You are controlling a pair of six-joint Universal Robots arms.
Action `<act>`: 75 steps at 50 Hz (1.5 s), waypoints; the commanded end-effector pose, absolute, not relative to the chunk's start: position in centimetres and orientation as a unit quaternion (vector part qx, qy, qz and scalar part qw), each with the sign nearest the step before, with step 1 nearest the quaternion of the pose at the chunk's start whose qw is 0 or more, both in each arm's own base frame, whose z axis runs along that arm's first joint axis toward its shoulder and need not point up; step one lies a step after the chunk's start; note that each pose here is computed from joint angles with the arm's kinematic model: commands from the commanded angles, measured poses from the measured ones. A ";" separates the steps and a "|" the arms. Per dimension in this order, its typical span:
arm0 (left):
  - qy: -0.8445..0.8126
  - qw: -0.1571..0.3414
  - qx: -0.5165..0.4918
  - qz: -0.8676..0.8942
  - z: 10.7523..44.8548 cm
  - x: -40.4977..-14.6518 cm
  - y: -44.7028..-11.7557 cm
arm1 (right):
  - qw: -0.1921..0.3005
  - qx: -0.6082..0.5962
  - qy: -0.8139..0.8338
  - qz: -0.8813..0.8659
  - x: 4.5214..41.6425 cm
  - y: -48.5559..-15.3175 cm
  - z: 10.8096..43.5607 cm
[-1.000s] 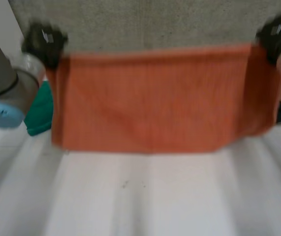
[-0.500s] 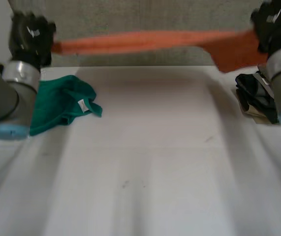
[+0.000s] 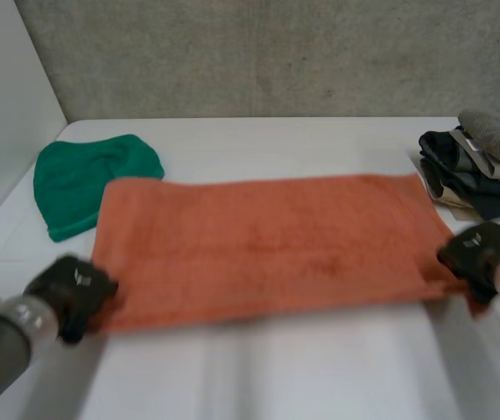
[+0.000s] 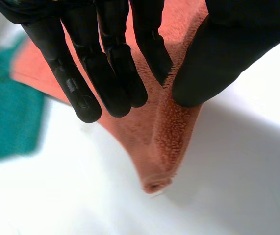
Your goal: Fold the laundry.
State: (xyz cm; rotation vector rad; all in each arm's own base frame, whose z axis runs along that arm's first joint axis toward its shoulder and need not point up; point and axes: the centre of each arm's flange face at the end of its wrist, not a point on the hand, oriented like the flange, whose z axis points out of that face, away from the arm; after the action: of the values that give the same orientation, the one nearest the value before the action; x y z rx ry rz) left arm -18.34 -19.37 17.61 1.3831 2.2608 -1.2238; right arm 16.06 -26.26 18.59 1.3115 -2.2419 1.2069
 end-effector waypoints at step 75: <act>0.668 0.083 0.348 -0.652 18.1 -24.6 -29.1 | 0.058 0.321 -0.784 0.528 14.3 -32.9 13.0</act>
State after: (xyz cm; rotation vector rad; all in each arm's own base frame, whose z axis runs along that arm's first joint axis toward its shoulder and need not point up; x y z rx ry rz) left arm -24.71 -28.77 18.10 1.0726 1.9712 -1.9338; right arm 14.54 -32.22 13.61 0.9834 -2.4165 1.5765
